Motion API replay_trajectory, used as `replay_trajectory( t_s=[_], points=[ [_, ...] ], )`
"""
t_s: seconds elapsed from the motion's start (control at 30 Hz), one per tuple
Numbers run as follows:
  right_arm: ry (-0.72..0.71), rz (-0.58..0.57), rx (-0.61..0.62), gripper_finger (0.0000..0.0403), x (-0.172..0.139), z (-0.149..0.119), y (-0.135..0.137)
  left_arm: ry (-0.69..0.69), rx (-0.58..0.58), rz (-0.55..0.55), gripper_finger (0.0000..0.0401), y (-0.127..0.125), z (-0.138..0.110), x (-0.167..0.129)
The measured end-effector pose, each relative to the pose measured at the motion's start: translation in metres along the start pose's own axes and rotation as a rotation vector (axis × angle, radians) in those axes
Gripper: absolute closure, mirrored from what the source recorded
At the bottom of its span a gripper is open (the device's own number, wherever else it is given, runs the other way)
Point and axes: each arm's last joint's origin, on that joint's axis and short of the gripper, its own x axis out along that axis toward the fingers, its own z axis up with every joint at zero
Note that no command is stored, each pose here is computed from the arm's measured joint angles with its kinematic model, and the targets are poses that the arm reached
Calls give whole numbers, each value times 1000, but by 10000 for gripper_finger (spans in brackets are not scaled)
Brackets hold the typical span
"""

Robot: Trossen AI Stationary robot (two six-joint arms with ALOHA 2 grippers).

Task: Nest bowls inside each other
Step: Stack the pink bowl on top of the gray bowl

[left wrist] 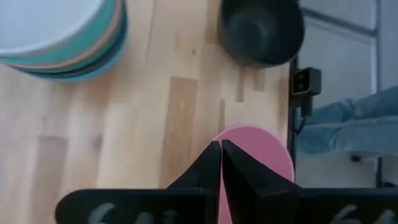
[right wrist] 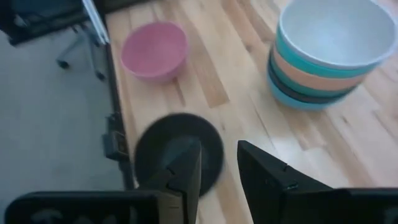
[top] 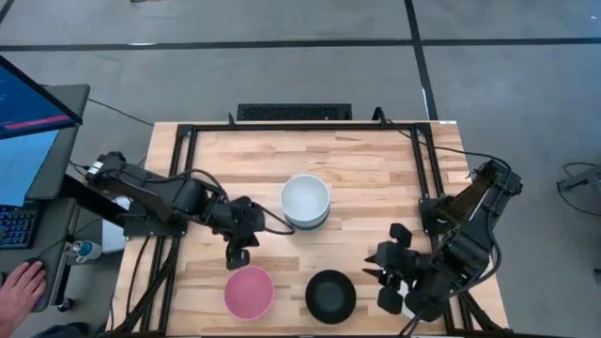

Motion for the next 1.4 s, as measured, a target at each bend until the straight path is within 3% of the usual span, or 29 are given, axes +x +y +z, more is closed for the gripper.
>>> replay_trajectory(
  t_s=[0.13,0.4,0.53,0.7,1.03,1.4],
  points=[
    [-84,2,9,276,0,5,3,-49,-10,-35,396,13,-23,15],
    [-449,-157,53,276,6,19,10,-78,-82,-137,396,32,-67,49],
    [-456,-150,76,276,23,16,20,-53,-133,-237,396,31,-82,66],
    [-407,-183,46,276,53,6,33,-34,-17,-334,396,13,-94,70],
    [-395,-120,131,276,71,14,41,18,249,-175,396,19,-108,74],
    [-433,-87,206,276,76,28,40,117,289,-244,378,17,-106,106]
  ],
)
